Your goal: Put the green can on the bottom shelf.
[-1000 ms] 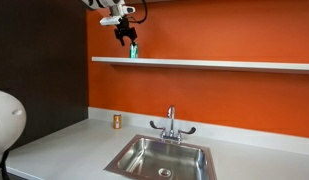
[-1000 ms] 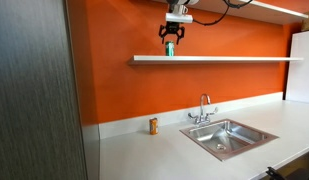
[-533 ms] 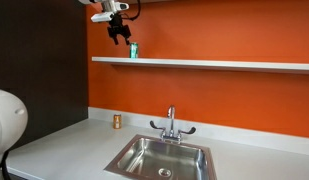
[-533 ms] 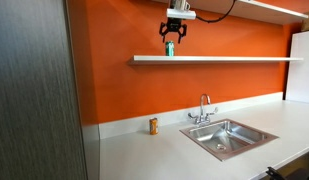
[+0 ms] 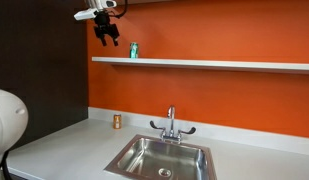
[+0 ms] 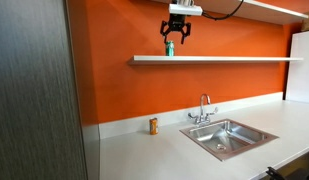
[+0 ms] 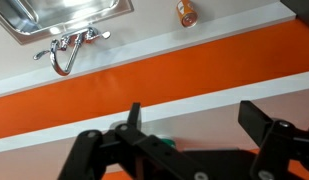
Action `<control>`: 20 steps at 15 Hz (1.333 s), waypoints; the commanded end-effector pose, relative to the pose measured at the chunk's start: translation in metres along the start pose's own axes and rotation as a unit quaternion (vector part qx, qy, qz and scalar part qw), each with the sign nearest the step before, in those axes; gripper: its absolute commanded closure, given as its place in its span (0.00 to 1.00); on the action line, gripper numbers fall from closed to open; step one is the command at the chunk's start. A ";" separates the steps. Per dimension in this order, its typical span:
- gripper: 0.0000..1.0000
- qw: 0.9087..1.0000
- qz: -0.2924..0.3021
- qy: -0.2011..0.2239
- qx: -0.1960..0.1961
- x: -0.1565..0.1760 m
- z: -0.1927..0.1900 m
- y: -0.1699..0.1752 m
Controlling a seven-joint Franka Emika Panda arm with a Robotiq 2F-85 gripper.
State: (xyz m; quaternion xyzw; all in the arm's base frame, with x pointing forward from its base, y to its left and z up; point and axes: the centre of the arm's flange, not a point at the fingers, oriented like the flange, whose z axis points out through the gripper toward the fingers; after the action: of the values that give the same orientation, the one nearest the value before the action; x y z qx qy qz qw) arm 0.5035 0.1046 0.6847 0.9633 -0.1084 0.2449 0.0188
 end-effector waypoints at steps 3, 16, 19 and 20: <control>0.00 1.000 0.018 -0.001 -0.004 -0.072 -0.007 0.008; 0.00 0.997 0.061 -0.051 -0.008 -0.170 0.013 0.035; 0.00 0.997 0.027 -0.072 -0.006 -0.178 0.023 0.043; 0.00 0.997 0.022 -0.079 -0.005 -0.180 0.026 0.046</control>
State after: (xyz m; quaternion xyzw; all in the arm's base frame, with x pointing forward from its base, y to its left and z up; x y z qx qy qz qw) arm 0.3648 0.1039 0.5851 0.9725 -0.1501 0.1774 0.0134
